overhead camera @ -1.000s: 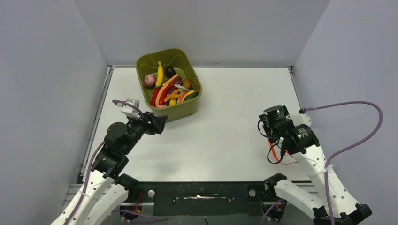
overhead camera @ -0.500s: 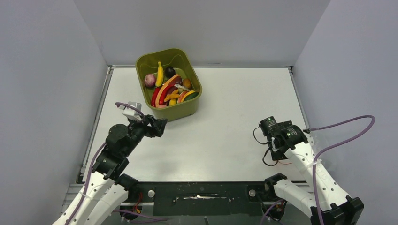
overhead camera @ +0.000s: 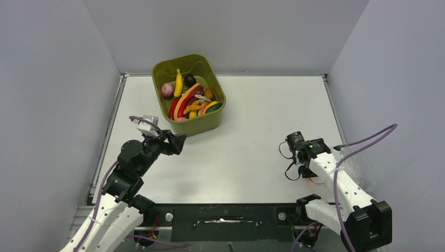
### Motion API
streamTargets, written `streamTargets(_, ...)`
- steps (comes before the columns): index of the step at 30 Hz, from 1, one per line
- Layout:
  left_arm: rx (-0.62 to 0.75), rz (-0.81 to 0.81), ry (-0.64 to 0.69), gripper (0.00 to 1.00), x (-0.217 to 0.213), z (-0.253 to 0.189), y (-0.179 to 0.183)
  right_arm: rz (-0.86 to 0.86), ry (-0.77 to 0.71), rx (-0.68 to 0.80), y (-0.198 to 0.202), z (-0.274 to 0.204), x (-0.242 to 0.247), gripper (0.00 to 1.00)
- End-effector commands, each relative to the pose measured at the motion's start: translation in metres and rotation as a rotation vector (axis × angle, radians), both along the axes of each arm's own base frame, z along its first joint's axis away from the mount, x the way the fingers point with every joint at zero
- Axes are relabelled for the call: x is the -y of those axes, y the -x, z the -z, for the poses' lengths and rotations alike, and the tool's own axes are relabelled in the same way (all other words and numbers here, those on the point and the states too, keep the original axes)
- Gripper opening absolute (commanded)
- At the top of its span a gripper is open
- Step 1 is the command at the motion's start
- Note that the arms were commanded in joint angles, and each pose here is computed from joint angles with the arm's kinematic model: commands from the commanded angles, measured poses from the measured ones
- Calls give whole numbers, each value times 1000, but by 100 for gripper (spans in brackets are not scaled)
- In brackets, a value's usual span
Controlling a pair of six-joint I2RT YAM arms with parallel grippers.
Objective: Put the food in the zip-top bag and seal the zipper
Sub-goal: Pick up the zipper food storage bag at the corner of the board.
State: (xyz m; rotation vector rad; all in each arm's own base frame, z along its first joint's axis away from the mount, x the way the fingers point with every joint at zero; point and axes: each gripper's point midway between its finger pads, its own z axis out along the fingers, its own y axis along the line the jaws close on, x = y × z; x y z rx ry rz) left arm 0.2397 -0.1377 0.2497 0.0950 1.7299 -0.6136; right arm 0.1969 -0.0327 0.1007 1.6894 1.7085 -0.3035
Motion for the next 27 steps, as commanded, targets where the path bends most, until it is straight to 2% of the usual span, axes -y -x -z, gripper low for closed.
streamTargets(1, 40, 17, 0, 70, 2, -10, 1, 33, 76, 70, -12, 2, 14, 78)
streamTargets(3, 39, 19, -1, 70, 3, -10, 1, 32, 94, 77, -12, 3, 17, 69)
streamTargets(7, 38, 19, -2, 70, 3, -9, 0, 32, 134, 88, -10, 0, 24, 40)
streamTargets(12, 37, 43, -3, 70, 6, -9, 2, 19, 160, 56, -4, -3, 27, 9)
streamTargets(14, 43, 57, 0, 70, 8, -9, 4, 1, 161, 46, -2, -4, 27, 0)
streamTargets(27, 86, 69, 7, 65, 9, -19, 5, -319, 174, 154, -19, -82, 8, 0)
